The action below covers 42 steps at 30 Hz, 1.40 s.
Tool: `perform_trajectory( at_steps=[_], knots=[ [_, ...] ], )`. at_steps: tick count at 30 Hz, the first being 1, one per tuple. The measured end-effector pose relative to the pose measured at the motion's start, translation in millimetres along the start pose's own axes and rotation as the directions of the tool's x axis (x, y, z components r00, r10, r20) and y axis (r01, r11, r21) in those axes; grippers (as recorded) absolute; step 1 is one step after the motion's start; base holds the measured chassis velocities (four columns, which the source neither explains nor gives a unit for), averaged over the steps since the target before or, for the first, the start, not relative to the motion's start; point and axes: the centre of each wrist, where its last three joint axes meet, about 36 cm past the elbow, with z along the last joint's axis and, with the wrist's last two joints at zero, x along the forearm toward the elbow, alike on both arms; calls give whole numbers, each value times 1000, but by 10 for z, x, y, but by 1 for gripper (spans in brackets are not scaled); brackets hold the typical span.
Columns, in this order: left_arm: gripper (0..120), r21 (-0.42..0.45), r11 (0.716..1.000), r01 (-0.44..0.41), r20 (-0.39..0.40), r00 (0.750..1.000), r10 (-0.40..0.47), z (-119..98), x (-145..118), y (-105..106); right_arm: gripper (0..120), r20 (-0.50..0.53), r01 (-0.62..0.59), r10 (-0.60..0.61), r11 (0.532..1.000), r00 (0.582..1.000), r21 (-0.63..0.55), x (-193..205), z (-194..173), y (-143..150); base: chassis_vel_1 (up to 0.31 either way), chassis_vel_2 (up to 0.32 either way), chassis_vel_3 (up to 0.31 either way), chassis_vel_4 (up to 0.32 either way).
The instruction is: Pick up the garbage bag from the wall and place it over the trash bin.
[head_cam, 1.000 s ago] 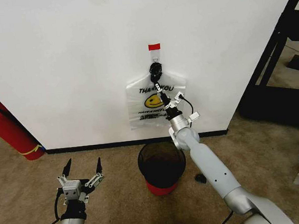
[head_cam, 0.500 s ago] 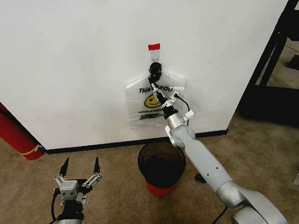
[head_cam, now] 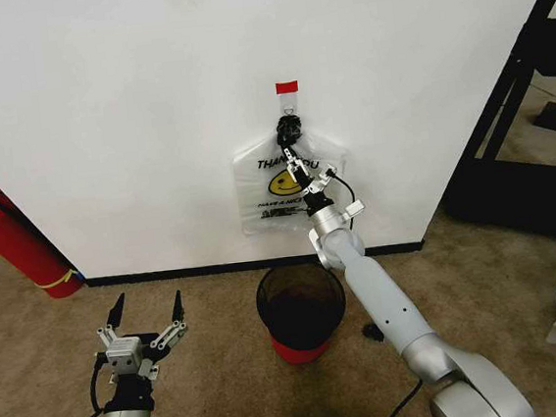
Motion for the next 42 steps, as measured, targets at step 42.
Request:
perform_trajectory(
  at_steps=[42],
  knots=[
    [100, -15, 1000, -16, -4, 1000, 16, 47, -9, 46, 54, -38, -12, 17, 994, 999, 113, 10, -172, -132, 0, 0, 0, 0]
  ],
)
